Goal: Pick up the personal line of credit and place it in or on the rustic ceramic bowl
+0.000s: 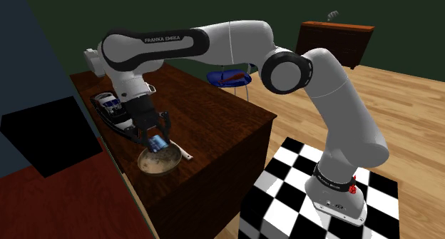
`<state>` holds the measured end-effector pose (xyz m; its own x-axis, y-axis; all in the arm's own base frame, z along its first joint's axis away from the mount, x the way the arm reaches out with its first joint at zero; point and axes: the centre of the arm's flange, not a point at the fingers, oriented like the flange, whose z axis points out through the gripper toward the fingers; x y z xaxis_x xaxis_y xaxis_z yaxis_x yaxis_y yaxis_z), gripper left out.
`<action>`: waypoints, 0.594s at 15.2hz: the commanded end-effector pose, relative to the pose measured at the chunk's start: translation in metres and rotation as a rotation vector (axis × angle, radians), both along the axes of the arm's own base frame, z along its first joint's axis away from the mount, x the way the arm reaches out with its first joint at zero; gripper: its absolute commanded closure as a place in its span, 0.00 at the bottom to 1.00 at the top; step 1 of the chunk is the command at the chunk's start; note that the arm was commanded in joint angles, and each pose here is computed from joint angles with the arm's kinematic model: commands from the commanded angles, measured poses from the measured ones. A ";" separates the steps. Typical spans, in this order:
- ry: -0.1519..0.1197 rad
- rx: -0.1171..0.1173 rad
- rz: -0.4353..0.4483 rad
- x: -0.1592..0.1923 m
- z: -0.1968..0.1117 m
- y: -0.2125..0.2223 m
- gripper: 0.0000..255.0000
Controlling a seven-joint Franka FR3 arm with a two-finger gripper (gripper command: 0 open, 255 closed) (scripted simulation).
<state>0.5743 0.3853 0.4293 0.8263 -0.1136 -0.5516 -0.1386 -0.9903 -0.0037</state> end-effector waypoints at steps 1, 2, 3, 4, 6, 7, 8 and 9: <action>-0.001 0.000 0.000 0.000 -0.010 0.001 1.00; -0.001 0.000 0.000 0.000 -0.015 0.001 1.00; -0.001 0.000 0.000 0.000 -0.021 0.001 1.00; -0.001 0.000 0.000 0.000 -0.026 0.001 1.00; -0.001 0.000 0.000 0.000 -0.036 0.001 1.00; -0.001 0.000 0.000 0.000 -0.042 0.001 1.00; -0.001 0.000 0.000 0.000 -0.047 0.001 1.00; -0.001 0.000 0.000 0.000 -0.052 0.001 1.00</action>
<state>0.5743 0.3852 0.3825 0.8264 -0.1140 -0.5515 -0.1389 -0.9903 -0.0034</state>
